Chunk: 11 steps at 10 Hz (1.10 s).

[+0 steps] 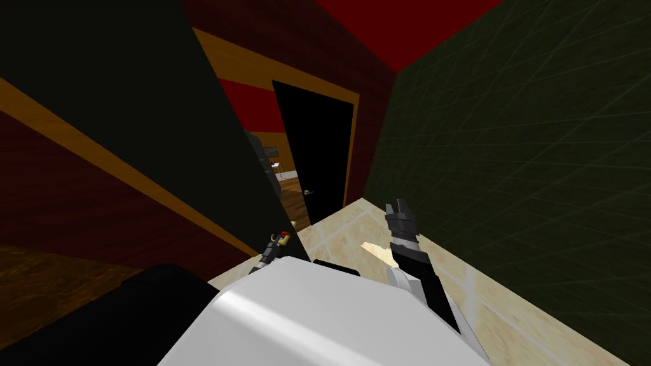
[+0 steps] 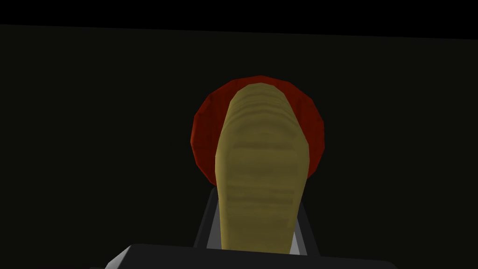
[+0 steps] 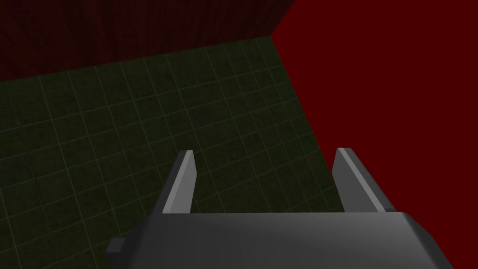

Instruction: Pull the door open

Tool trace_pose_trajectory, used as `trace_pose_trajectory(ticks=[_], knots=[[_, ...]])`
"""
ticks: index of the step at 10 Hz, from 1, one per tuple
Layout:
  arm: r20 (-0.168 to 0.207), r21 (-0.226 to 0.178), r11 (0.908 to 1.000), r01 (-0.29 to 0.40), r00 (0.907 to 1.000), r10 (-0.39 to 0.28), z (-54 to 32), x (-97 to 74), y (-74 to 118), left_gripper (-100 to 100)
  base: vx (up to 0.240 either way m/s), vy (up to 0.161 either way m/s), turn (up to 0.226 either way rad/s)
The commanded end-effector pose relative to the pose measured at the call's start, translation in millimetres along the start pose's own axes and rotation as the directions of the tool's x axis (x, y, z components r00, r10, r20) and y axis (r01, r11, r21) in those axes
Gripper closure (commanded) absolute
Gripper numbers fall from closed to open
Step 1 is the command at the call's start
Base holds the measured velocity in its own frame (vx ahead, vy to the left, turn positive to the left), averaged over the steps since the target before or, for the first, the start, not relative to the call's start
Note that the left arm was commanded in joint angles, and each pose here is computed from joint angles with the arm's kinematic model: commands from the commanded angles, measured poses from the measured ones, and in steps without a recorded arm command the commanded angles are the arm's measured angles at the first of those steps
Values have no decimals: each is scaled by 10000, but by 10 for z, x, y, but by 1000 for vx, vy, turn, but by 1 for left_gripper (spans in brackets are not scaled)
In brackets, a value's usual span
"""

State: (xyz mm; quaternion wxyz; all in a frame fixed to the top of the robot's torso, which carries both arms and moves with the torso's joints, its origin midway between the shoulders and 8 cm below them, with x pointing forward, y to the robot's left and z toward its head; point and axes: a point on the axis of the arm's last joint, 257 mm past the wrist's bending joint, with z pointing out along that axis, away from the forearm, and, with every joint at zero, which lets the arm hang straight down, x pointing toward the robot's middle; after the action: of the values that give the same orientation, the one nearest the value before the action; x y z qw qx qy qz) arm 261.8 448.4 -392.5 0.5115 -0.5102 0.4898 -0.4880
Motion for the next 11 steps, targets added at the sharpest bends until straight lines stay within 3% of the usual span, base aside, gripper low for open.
trace_pose_trajectory(ticks=[1, 3, 4, 5, 7, 8, 9, 11], knots=[[-24, -29, 10000, 39, 10000, -39, 119, 86, 41, 100, -240, 40, -98], [-2, -7, 10000, 49, 10000, -49, 288, 139, 55, 100, -255, 55, -97], [-2, -7, 10000, 49, 10000, -49, 288, 139, 55, 100, -174, 33, -50], [11, 8, 10000, 58, 10000, -58, 442, 192, 64, 100, -195, 8, -100], [15, 17, 10000, 63, 10000, -63, 565, 236, 67, 100, -195, 44, -90], [15, 17, 10000, 63, 10000, -63, 565, 236, 67, 100, -112, 30, -50], [14, 23, 10000, 67, 10000, -67, 691, 283, 69, 100, -138, 41, -55], [5, 28, 10000, 71, 10000, -71, 858, 351, 66, 100, -203, 58, -151]])
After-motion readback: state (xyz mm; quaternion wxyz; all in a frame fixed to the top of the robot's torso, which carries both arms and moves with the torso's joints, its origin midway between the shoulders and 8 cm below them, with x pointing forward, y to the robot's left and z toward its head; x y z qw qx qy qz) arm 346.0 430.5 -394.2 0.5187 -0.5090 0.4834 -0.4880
